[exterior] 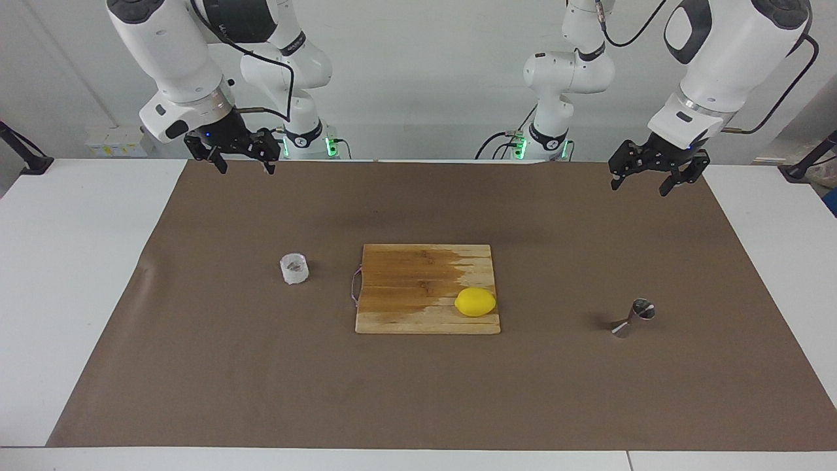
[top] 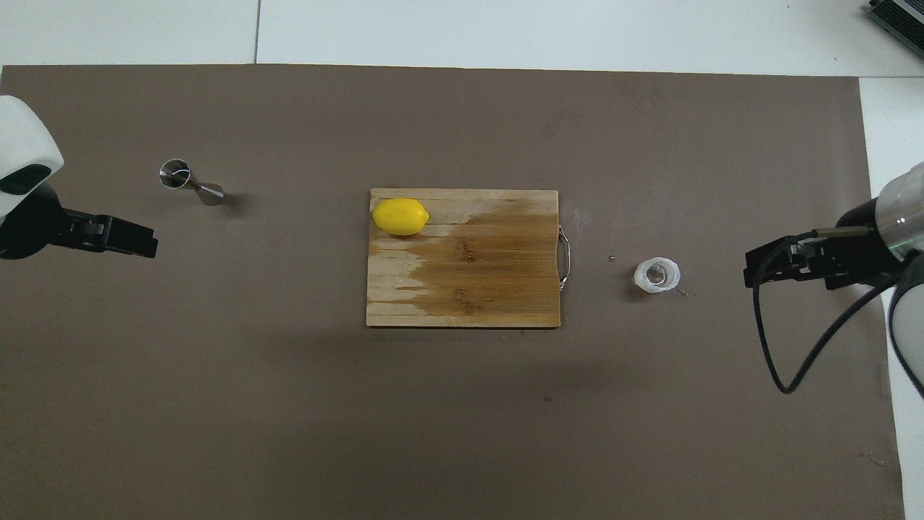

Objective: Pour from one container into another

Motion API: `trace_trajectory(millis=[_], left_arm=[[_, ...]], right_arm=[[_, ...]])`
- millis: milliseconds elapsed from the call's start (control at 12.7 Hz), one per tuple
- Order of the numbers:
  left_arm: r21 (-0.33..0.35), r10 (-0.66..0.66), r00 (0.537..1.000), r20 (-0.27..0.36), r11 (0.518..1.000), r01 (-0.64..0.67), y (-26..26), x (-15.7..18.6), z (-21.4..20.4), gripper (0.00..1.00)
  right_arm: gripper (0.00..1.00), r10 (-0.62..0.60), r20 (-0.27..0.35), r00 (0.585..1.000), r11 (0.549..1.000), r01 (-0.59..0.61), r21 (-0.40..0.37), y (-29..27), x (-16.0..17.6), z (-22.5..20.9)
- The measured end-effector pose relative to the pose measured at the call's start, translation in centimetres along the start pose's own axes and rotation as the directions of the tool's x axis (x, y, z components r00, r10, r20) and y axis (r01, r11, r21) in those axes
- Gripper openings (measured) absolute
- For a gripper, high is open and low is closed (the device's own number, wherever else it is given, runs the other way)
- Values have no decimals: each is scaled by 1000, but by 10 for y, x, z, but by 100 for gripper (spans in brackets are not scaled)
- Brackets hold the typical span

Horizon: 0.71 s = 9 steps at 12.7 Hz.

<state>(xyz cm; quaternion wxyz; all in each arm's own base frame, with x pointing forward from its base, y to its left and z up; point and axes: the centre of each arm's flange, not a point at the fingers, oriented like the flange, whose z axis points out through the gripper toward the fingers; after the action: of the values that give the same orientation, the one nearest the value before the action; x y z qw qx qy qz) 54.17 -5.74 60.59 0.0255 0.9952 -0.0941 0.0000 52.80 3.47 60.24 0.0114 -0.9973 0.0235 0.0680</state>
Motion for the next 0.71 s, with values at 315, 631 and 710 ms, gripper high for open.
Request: trace_trajectory(millis=[315, 631, 710], left_arm=[[0, -5, 1000, 0, 1000, 5, 0, 0, 0, 100], [0, -81, 997, -1, 997, 81, -1, 0, -1, 100], [-3, -103, 995, 3, 995, 103, -1, 0, -1, 100]], right_arm=[[100, 0, 0, 1000, 1000, 0, 0, 0, 0, 0], [100, 0, 0, 1000, 1000, 0, 0, 0, 0, 0], [100, 0, 0, 1000, 1000, 0, 0, 0, 0, 0]])
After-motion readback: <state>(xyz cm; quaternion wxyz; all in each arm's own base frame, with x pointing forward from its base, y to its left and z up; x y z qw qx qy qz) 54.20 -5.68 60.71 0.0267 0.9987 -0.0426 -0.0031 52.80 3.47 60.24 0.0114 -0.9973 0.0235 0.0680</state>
